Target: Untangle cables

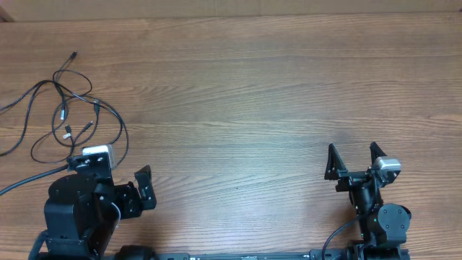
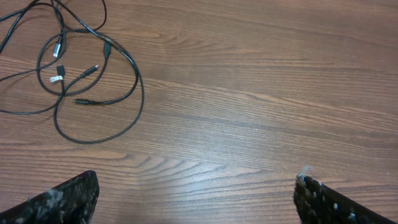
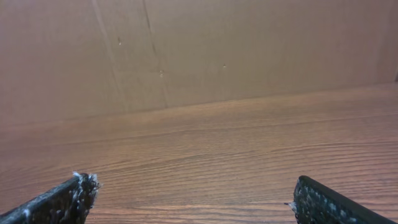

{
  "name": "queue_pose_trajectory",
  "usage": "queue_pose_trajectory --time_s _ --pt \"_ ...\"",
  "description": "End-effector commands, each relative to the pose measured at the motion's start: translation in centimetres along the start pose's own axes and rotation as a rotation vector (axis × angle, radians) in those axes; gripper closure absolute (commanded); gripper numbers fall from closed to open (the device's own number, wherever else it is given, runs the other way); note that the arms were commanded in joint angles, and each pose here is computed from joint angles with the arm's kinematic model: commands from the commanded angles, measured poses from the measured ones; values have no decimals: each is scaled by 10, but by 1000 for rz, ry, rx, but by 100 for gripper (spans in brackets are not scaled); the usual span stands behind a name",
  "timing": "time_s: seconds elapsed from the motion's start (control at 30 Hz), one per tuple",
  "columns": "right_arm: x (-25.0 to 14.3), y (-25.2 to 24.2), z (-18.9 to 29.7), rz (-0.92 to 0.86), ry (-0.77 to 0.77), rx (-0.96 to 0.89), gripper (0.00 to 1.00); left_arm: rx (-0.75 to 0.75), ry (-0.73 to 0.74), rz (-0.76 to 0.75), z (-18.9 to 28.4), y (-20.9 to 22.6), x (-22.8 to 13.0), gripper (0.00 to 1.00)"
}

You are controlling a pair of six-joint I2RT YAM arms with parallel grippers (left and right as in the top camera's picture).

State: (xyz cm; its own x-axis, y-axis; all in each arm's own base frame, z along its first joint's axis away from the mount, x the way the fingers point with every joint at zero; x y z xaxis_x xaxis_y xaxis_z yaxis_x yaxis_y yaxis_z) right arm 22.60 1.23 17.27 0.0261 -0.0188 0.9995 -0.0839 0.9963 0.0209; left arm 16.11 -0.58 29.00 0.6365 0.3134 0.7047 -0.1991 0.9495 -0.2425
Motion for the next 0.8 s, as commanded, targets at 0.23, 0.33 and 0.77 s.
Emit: queue_pose_trajectory --time_s 0.23,0.33,0.77 --pt "-2 -2 0 8 -5 -7 0 19 -4 9 -1 3 0 0" --pt "-2 -2 0 8 -5 -7 0 19 -4 8 -1 3 0 0" --pt "-2 -2 0 8 -5 -7 0 11 -2 1 -1 2 0 0"
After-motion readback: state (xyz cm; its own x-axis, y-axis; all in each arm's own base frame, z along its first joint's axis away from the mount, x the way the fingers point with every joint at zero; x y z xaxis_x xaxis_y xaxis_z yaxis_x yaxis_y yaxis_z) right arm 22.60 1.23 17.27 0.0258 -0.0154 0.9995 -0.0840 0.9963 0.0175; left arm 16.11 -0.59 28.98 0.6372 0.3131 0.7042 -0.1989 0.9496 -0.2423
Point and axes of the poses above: each gripper's point midway between its finger pads, its own z axis back along the fingers, its own y axis along the line the jaws close on, x = y × z, the point moved 2 cm from there along z, back along the fingers, and after that the axes turned 8 degrees about z, right-handed, at the moved point
